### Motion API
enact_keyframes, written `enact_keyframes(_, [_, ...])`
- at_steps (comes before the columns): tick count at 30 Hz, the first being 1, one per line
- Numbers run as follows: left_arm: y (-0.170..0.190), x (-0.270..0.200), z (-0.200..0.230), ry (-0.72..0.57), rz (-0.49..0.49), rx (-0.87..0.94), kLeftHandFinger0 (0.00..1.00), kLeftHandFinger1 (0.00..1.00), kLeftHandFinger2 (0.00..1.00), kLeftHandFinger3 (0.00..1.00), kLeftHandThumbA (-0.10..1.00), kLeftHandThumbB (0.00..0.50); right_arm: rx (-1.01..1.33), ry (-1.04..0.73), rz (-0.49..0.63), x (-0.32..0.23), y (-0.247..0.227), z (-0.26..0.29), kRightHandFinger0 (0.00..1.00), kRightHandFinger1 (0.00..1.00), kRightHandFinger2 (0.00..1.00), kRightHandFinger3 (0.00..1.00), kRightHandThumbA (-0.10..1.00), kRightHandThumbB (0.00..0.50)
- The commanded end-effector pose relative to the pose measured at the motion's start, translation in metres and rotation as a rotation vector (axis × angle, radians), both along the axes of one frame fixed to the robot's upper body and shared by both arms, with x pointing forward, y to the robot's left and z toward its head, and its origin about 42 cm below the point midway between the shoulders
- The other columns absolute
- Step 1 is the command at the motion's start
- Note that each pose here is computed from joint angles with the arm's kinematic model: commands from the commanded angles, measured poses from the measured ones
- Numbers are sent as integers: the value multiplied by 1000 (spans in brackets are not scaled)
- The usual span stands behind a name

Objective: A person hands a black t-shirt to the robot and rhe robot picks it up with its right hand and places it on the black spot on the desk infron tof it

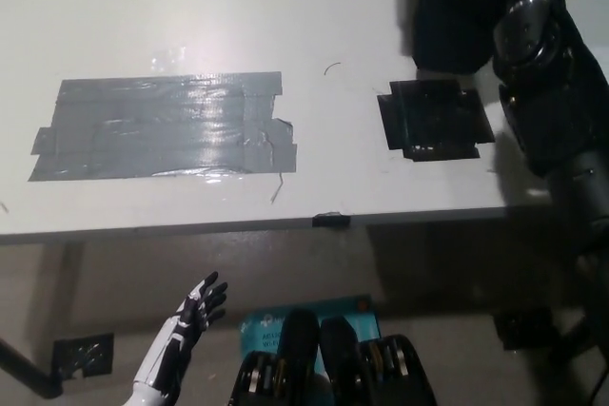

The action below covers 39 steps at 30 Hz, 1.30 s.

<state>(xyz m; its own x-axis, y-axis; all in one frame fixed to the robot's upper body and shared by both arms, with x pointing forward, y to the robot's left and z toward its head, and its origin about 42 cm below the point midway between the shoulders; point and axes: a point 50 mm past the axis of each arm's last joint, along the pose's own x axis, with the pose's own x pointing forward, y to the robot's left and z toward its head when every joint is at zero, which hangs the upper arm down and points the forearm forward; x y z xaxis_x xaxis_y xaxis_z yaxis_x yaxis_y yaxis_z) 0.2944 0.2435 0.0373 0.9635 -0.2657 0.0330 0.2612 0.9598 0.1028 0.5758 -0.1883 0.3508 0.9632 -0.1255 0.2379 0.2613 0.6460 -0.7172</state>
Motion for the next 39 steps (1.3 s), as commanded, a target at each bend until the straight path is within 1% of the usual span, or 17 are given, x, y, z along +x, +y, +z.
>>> enact_keyframes(1, [4,6,14,-72,-29,13,1000,1000,1000,1000,1000,500,-48,-141,-32,-3,-15,13,0,192,682,850,-100,227])
enact_keyframes(3, [4,5,14,-72,-28,16,1000,1000,1000,1000,1000,500,-42,-178,-25,-8,-16,15,0,87,608,548,-100,225])
enact_keyframes(4, [5,6,14,-74,-23,22,1000,1000,1000,1000,1000,500,-34,-207,-18,-11,-16,20,0,227,841,537,-100,217])
enact_keyframes(6, [5,7,14,-54,-17,15,1000,1000,1000,1000,1000,500,-14,-244,-2,-17,-16,32,73,576,959,859,-100,210])
enact_keyframes(8, [6,8,13,-58,-22,24,1000,1000,1000,1000,1000,500,-35,-303,21,-24,-15,44,115,648,961,1000,-100,229])
enact_keyframes(9, [6,9,12,-59,-25,13,1000,1000,1000,1000,1000,500,-44,-371,56,-35,-15,60,249,553,797,979,-100,288])
enact_keyframes(11, [6,10,11,-61,-22,16,1000,1000,1000,1000,1000,500,-62,-404,74,-43,-15,70,136,259,487,908,-100,285])
enact_keyframes(13, [6,11,10,-63,-17,13,1000,1000,1000,1000,1000,500,-94,-462,88,-53,-12,82,0,83,530,937,-100,208])
enact_keyframes(16, [6,9,9,-58,-17,26,1000,1000,1000,1000,1000,500,-120,-499,118,-63,-9,90,0,241,777,953,-100,173])
enact_keyframes(18, [6,9,9,-54,-17,25,1000,1000,1000,1000,1000,500,-137,-494,158,-69,-7,93,194,316,595,820,-100,187])
enact_keyframes(19, [6,8,9,-50,-19,31,1000,1000,1000,1000,1000,500,-149,-490,185,-72,-6,92,69,159,456,775,-100,204])
enact_keyframes(20, [6,8,9,-47,-21,31,1000,1000,1000,1000,1000,500,-179,-488,217,-75,-4,90,7,166,632,871,-100,187])
enact_keyframes(25, [6,9,8,-48,-23,36,1000,1000,1000,1000,1000,500,-331,-422,295,-76,8,73,0,334,898,896,-100,156])
enact_keyframes(30, [5,6,6,-35,-28,35,1000,1000,1000,1000,1000,500,-513,-301,381,-74,17,31,0,366,851,705,-100,155])
enact_keyframes(34, [5,6,7,-23,-21,47,1000,1000,1000,1000,1000,500,-644,-218,389,-60,21,-9,0,461,964,763,-100,228])
enact_keyframes(38, [2,7,7,-30,-23,54,1000,1000,1000,1000,1000,500,-762,-172,381,-46,17,-44,0,408,903,759,-100,235])
enact_keyframes(39, [1,6,7,-29,-29,55,1000,1000,1000,1000,1000,500,-809,-164,367,-43,12,-61,0,357,791,605,-100,255])
